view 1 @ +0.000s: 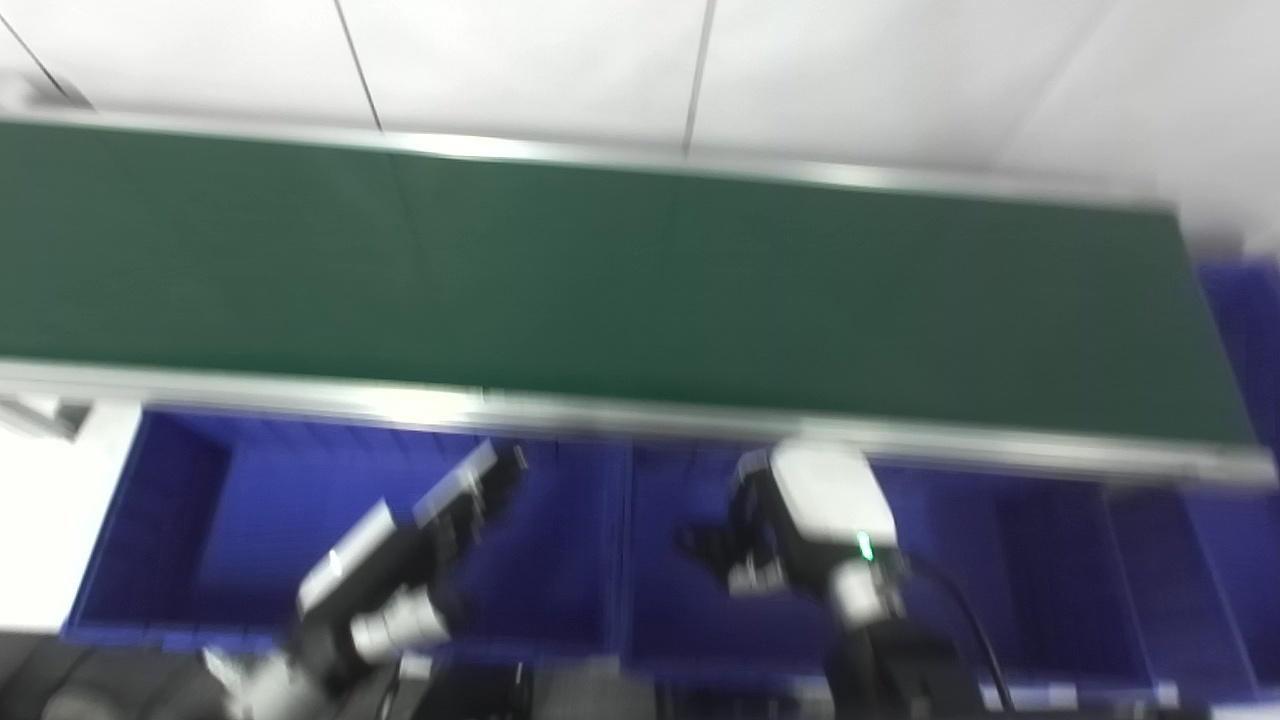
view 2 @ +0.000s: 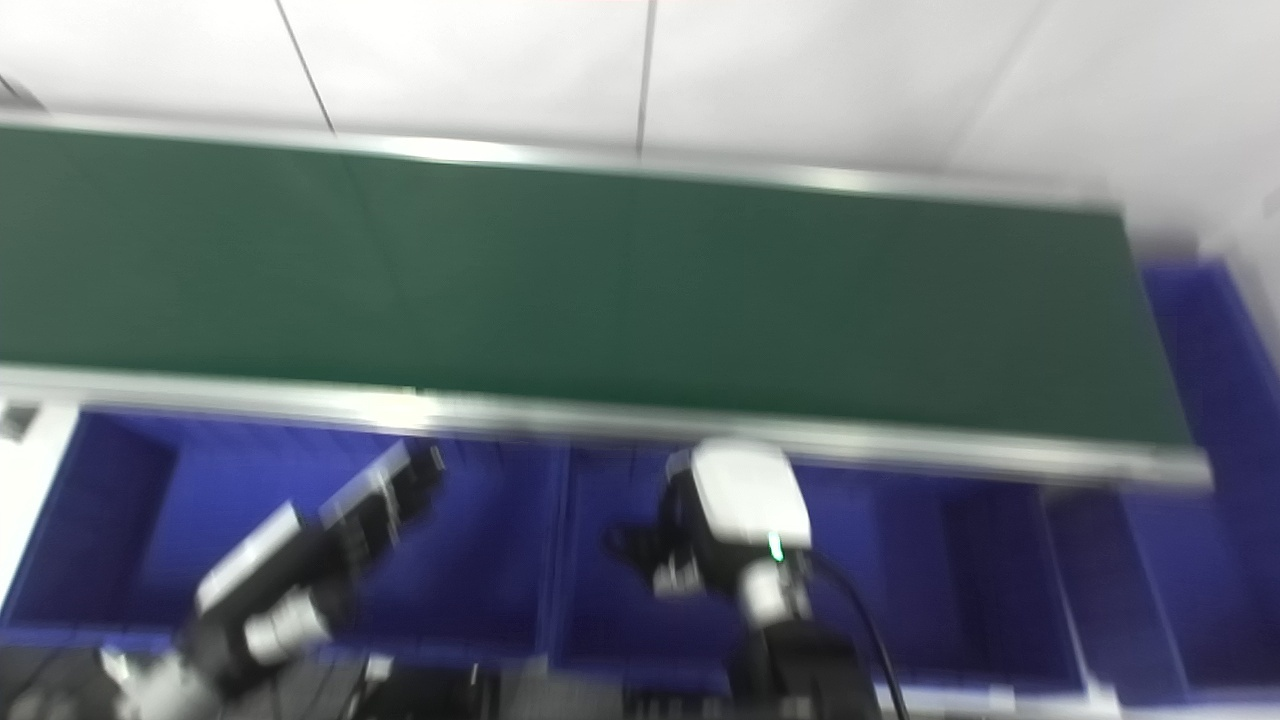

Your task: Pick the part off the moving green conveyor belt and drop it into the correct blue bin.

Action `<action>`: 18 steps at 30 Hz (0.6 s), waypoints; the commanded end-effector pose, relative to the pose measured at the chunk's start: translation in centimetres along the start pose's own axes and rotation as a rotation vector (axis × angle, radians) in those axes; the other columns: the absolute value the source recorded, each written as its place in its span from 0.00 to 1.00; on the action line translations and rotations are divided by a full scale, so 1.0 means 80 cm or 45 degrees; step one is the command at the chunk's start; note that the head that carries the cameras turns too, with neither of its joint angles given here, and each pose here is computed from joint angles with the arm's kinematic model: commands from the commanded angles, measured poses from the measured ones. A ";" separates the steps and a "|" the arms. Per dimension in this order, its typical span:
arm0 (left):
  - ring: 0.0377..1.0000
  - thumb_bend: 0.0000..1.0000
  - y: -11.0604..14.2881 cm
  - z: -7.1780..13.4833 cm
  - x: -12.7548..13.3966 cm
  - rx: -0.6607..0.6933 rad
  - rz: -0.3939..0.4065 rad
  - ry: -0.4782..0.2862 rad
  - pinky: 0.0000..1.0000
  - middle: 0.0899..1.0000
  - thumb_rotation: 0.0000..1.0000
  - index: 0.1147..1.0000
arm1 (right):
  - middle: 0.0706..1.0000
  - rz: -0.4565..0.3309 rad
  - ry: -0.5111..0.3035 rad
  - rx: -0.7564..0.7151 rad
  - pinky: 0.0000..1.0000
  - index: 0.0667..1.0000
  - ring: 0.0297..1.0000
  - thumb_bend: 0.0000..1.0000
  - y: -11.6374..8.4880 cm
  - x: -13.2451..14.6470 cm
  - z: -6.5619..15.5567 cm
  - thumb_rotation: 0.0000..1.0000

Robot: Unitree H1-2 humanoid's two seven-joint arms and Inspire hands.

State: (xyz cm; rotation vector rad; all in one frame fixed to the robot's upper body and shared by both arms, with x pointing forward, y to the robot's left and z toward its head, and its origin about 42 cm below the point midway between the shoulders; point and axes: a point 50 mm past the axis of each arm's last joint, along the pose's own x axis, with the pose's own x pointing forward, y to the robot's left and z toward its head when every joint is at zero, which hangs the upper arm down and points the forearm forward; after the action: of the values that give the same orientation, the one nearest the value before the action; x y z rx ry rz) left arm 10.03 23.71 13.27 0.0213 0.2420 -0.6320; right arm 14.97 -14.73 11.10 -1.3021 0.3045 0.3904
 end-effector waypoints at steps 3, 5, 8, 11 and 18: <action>1.00 0.86 0.001 0.017 0.000 -0.057 -0.047 -0.046 1.00 1.00 0.70 1.00 | 0.44 -0.018 0.007 0.000 0.20 0.45 0.26 0.53 -0.014 0.004 0.011 0.00; 1.00 0.86 0.002 0.019 0.001 -0.037 -0.049 -0.046 1.00 1.00 0.70 1.00 | 0.43 -0.006 0.005 -0.006 0.20 0.45 0.26 0.53 -0.011 0.004 0.010 0.00; 1.00 0.86 0.001 0.019 0.000 -0.019 -0.049 -0.048 1.00 1.00 0.71 1.00 | 0.43 -0.028 0.002 0.008 0.18 0.45 0.23 0.53 -0.005 0.002 0.009 0.00; 1.00 0.85 0.000 0.019 0.000 -0.020 -0.049 -0.050 1.00 1.00 0.70 1.00 | 0.48 -0.012 0.023 -0.018 0.26 0.50 0.33 0.61 -0.001 0.000 0.008 0.11; 1.00 0.85 -0.006 0.019 0.000 -0.027 -0.052 -0.043 1.00 1.00 0.70 1.00 | 0.93 0.132 0.071 -0.084 0.88 0.92 0.87 1.00 0.006 -0.008 0.003 0.76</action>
State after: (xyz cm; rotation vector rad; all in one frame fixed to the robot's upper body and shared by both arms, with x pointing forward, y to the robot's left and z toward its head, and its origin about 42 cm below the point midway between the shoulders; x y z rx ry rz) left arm 10.35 23.42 13.76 -0.0175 0.2528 -0.6543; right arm 14.14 -14.51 10.11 -1.3554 0.4472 0.4681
